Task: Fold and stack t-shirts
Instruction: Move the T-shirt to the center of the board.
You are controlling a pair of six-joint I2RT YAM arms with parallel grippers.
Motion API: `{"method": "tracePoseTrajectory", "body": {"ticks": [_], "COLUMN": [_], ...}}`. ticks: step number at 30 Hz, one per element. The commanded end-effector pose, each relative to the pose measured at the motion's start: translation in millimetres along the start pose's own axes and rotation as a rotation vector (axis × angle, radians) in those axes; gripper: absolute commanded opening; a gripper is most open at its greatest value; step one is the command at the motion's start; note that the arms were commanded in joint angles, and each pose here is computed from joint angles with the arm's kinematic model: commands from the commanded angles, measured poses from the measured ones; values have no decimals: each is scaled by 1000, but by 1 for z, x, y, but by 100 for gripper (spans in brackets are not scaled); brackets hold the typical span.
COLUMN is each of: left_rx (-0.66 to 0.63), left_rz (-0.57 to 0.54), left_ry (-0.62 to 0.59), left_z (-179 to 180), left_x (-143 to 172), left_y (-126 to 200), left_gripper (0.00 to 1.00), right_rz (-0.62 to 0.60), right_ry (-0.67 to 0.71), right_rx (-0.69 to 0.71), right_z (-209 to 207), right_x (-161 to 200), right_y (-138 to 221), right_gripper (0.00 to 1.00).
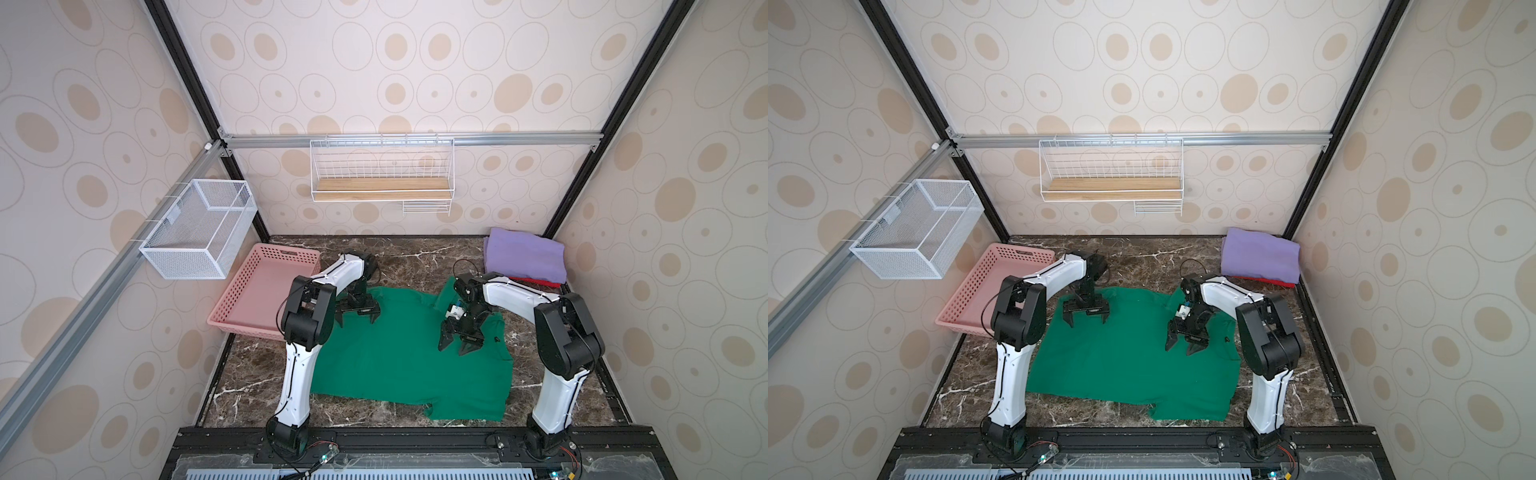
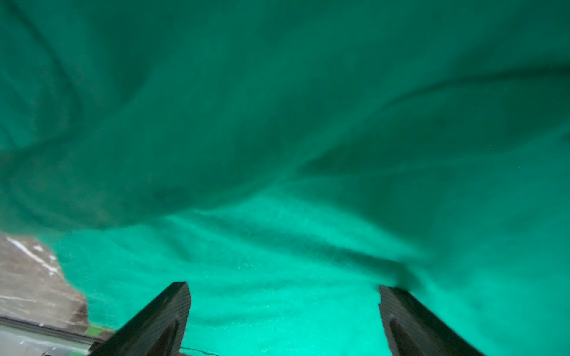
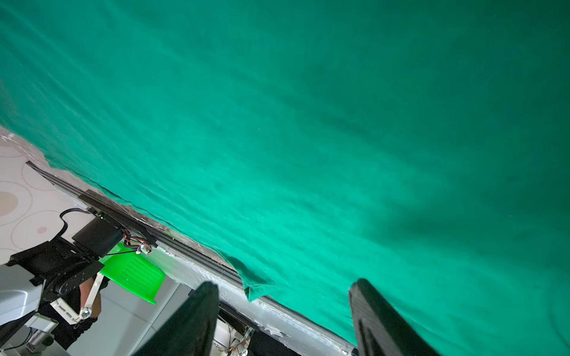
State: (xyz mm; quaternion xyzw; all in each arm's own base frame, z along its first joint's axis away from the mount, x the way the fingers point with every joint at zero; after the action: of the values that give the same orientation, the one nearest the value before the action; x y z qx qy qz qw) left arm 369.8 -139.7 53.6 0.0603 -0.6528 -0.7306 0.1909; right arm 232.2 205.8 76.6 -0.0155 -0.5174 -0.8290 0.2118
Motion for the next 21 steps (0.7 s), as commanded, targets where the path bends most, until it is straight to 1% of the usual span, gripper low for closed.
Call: {"method": "tracePoseTrajectory", "body": {"ticks": [1, 5, 10, 12, 15, 17, 21], "left_rx": [-24, -33, 8, -1, -20, -31, -40], "left_rz": [-38, -16, -36, -10, 27, 38, 57], "left_ry": [-8, 2, 6, 13, 16, 12, -11], "left_z": [-10, -15, -21, -17, -5, 5, 20], "left_x": [-19, -34, -38, -30, -10, 7, 43], "left_y": [1, -4, 13, 8, -6, -15, -17], "left_gripper": [99, 99, 99, 99, 99, 99, 99], "right_rz": [-1, 9, 15, 30, 33, 27, 18], "right_ry": [29, 30, 38, 29, 27, 31, 36], "right_rx": [10, 9, 20, 5, 2, 13, 9], "right_z": [-1, -3, -4, -2, 0, -1, 1], "right_x": [6, 8, 5, 1, -2, -2, 2], "right_y": [-1, -5, -6, -8, -6, -5, -3], "right_gripper": [74, 74, 74, 74, 73, 73, 73]}}
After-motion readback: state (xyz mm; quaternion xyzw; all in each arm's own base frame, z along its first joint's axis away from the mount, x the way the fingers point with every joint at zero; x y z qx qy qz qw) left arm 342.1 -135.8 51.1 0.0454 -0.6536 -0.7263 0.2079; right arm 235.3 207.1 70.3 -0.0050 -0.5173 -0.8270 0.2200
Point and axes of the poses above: each gripper's point midway between its finger pads, its own y axis back along the fingers, its own z axis along the line the jaws close on, x = y × z, the point moved 3 cm from there along y, back along the fingers, and after that the axes turned 8 degrees about y, right-handed, at the moved point
